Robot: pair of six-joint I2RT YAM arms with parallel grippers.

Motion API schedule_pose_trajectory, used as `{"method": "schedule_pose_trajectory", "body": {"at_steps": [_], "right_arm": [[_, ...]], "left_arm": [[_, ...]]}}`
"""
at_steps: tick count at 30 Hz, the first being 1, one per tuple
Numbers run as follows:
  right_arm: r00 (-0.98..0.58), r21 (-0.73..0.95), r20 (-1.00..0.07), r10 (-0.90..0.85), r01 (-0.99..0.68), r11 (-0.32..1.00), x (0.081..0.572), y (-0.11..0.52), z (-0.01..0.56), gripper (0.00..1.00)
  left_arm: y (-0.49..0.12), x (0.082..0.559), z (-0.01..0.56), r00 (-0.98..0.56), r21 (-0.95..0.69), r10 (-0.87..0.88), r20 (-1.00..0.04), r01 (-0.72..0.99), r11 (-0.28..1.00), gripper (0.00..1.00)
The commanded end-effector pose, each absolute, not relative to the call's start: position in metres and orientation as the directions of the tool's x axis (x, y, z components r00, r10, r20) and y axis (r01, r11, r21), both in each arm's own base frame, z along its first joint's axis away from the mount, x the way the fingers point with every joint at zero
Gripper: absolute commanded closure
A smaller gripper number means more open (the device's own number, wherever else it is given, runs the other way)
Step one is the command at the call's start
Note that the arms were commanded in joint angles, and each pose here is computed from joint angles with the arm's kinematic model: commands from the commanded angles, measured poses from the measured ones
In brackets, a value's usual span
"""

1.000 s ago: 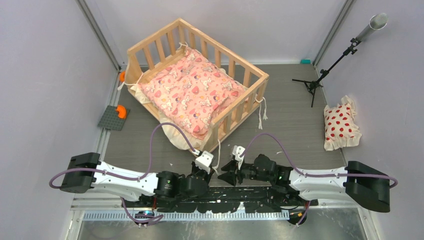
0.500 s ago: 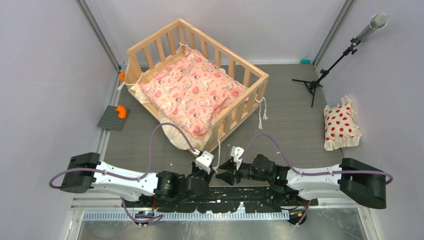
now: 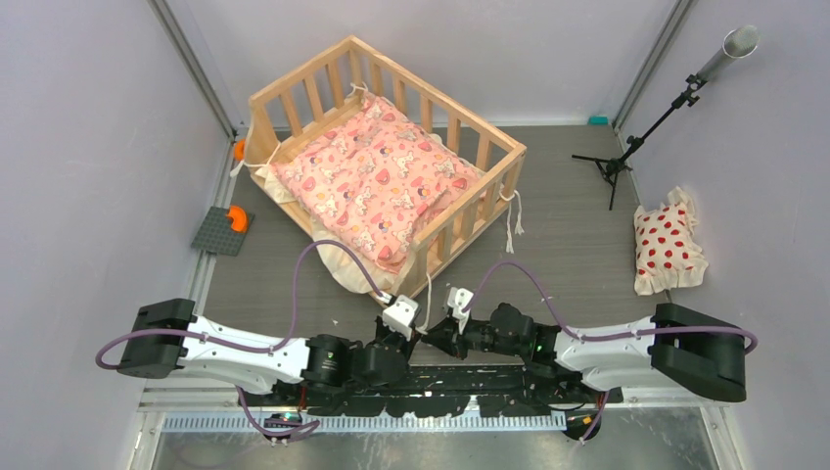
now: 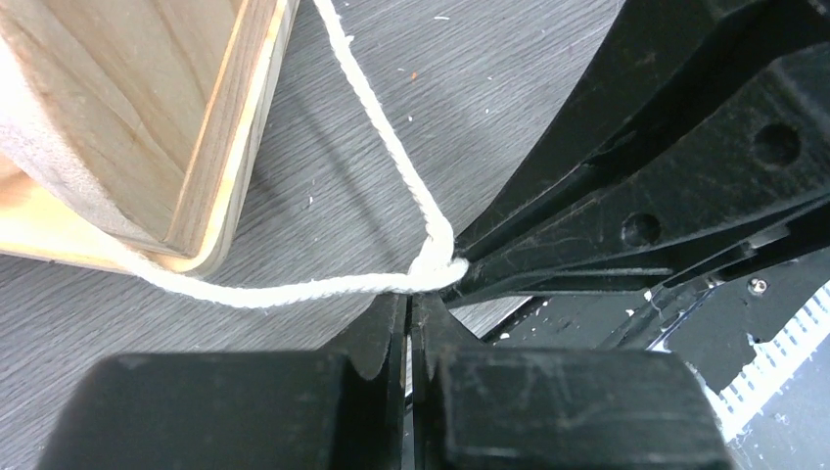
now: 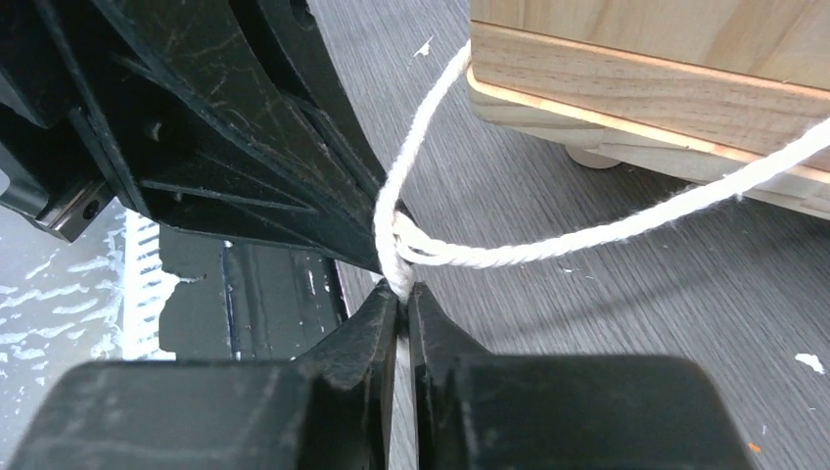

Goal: Set up the pet bed

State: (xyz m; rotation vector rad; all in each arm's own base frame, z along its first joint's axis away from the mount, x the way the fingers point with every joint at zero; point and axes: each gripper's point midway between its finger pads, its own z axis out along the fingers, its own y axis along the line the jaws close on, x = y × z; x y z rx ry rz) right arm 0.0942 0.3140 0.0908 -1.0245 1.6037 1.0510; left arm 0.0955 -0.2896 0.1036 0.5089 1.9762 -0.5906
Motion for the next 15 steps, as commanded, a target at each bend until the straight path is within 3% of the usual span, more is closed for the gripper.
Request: {"method": "schedule_pose_trajectory", "body": {"at_steps": [1, 6, 15], "right_arm": [[-0.171, 0.155, -0.985, -0.015, -0.927, 0.341, 0.110, 0.319, 0.127, 0.91], [-0.168, 0.158, -0.986, 0.014, -0.890, 0.427, 0.125, 0.309, 0.134, 0.99], [-0.197, 0.169, -0.980, -0.020, -0.886, 0.432, 0.124, 0.310, 0.121, 0.99]], "left_arm": [[-0.293, 0.095, 0.117, -0.447, -0.227, 0.065, -0.892, 0.568, 0.791, 1.00], [-0.290, 0.094, 0.116, -0.454, -0.228, 0.070, -0.888, 0.568, 0.791, 1.00], [-0.291, 0.091, 0.115, -0.465, -0.236, 0.075, -0.882, 0.574, 0.784, 1.00]]}}
